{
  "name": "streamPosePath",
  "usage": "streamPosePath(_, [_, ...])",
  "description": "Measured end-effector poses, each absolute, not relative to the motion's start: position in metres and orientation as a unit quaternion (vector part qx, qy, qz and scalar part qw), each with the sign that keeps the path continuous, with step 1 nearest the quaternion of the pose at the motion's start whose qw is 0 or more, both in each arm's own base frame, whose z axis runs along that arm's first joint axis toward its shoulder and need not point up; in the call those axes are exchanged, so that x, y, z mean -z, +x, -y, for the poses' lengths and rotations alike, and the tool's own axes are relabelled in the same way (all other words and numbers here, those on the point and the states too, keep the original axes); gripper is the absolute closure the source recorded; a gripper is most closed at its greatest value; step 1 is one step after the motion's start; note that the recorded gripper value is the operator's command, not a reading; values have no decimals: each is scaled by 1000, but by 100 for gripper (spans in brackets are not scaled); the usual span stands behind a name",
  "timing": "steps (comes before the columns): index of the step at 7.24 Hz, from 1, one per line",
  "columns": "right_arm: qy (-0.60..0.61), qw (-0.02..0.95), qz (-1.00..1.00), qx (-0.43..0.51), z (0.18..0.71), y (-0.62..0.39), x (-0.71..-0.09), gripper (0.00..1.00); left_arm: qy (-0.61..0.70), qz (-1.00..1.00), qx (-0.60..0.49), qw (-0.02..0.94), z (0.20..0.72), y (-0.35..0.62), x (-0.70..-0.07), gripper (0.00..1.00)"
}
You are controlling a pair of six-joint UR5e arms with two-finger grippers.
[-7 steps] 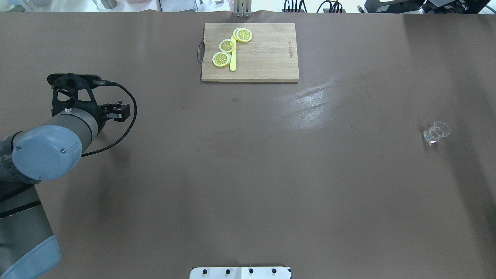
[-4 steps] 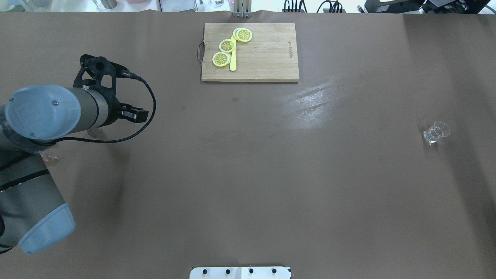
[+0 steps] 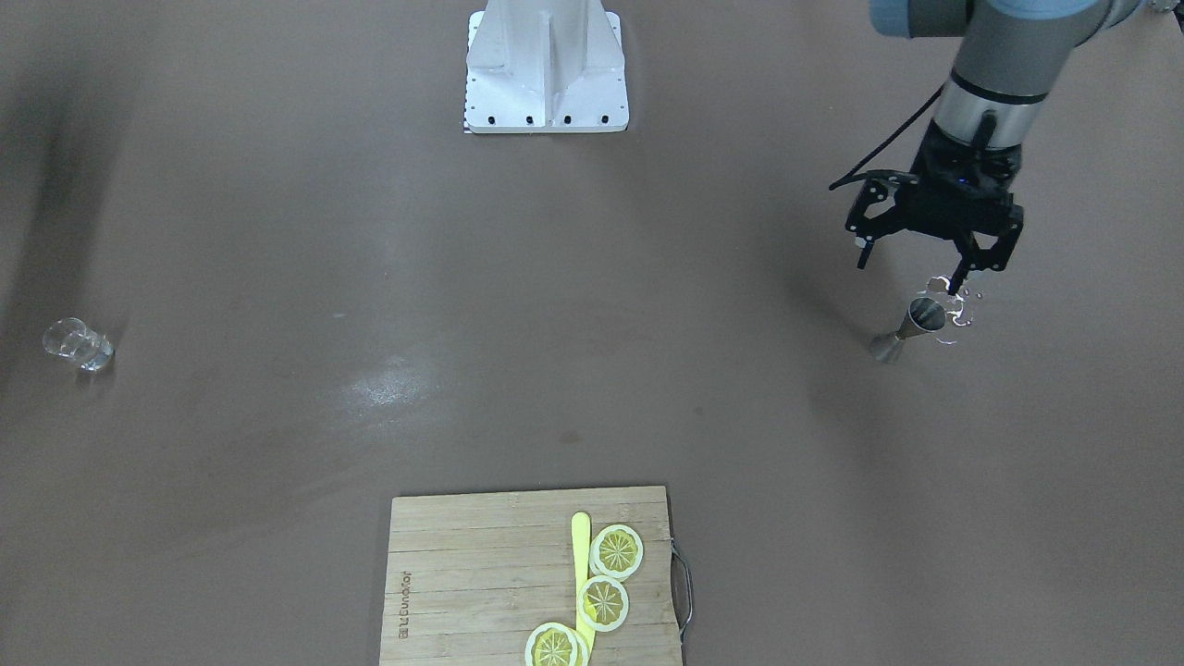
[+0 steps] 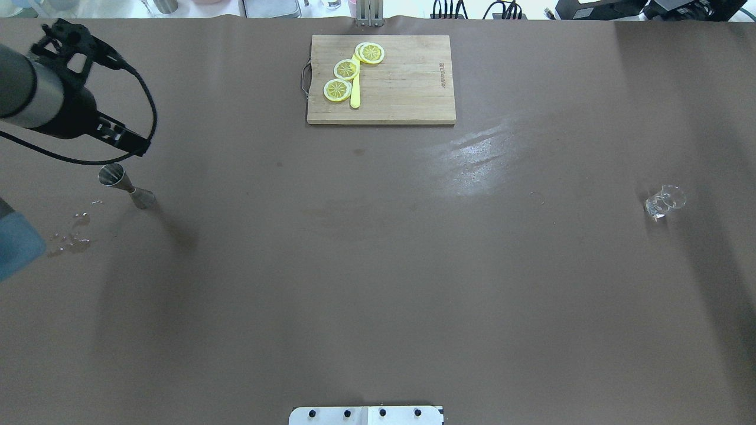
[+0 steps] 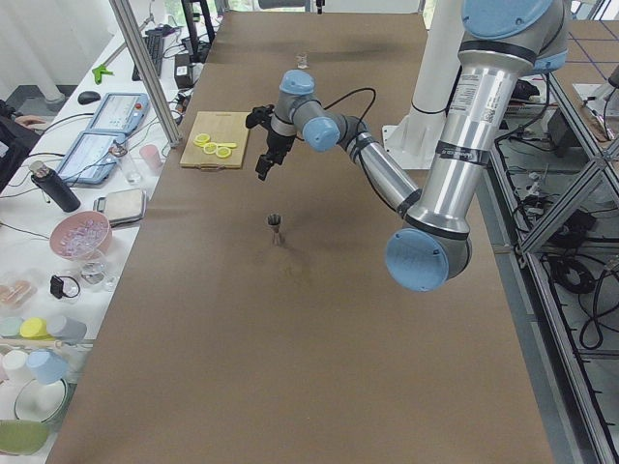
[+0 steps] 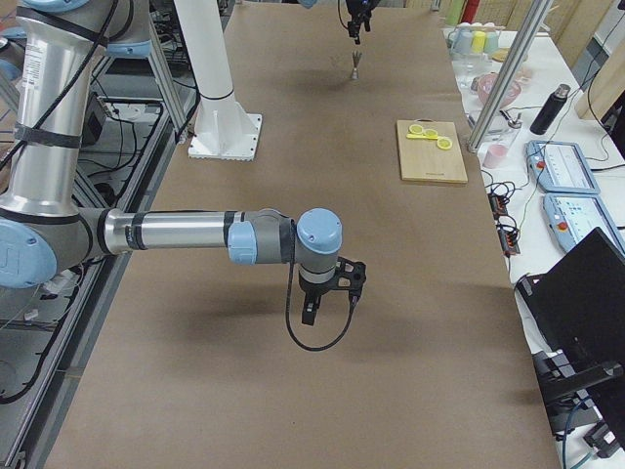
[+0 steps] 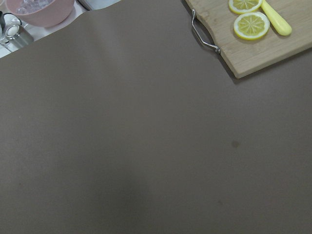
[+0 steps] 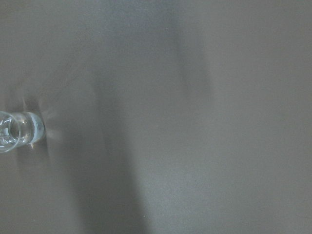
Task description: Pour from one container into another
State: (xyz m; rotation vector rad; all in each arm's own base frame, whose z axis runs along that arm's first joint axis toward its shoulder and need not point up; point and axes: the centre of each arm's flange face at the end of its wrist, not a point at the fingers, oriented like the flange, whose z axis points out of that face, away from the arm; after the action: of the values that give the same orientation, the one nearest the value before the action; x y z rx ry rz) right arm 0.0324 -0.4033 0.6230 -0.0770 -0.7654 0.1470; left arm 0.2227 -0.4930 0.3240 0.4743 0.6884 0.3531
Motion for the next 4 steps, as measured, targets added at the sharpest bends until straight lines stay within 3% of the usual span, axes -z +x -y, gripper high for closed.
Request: streamPosePath(4, [-38,923,375,-72,403,32,-623,0,197,-282,-180,921,486,79,-443,2])
